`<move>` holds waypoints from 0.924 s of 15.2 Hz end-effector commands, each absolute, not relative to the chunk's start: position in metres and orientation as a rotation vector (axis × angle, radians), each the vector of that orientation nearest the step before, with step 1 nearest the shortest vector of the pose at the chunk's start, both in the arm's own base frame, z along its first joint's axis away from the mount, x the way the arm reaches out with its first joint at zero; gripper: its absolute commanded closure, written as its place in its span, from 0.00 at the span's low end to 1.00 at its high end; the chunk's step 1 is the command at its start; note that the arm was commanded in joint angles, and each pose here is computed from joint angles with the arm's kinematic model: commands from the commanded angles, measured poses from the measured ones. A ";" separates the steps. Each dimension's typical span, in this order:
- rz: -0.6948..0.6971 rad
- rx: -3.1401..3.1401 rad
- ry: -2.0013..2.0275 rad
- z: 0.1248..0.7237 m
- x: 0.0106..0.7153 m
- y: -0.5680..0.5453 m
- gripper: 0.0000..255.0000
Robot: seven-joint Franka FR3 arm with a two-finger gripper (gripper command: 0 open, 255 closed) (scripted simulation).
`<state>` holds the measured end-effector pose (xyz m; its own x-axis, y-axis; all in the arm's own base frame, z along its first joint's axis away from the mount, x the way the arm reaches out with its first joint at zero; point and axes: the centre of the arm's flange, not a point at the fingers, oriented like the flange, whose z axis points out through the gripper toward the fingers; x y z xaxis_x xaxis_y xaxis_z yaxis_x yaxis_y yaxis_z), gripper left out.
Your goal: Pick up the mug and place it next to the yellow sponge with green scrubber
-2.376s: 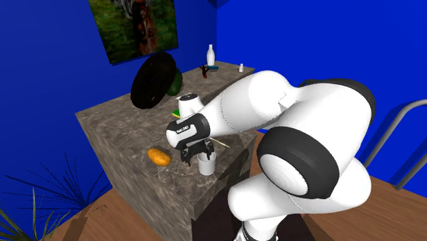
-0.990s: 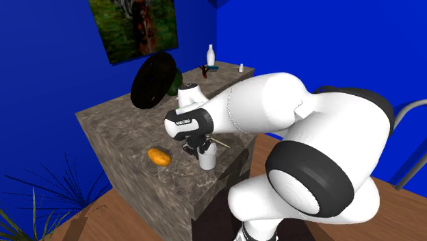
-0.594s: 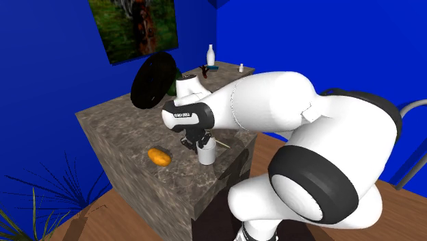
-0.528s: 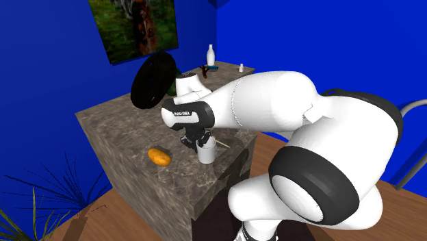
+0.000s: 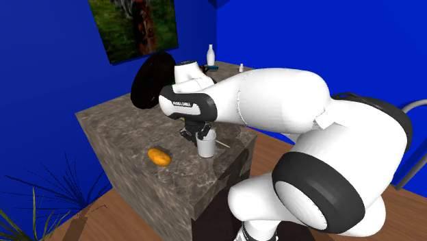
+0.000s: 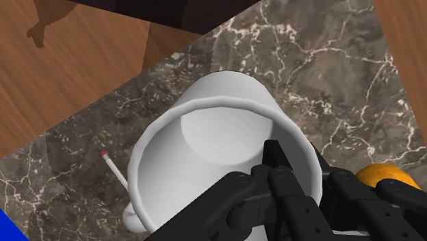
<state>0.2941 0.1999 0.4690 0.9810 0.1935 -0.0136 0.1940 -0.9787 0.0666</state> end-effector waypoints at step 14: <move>-0.011 3.059 0.300 0.521 0.359 0.201 1.00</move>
<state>0.3461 0.2013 0.5209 0.9810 0.1934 -0.0145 0.1939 -0.9788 0.0665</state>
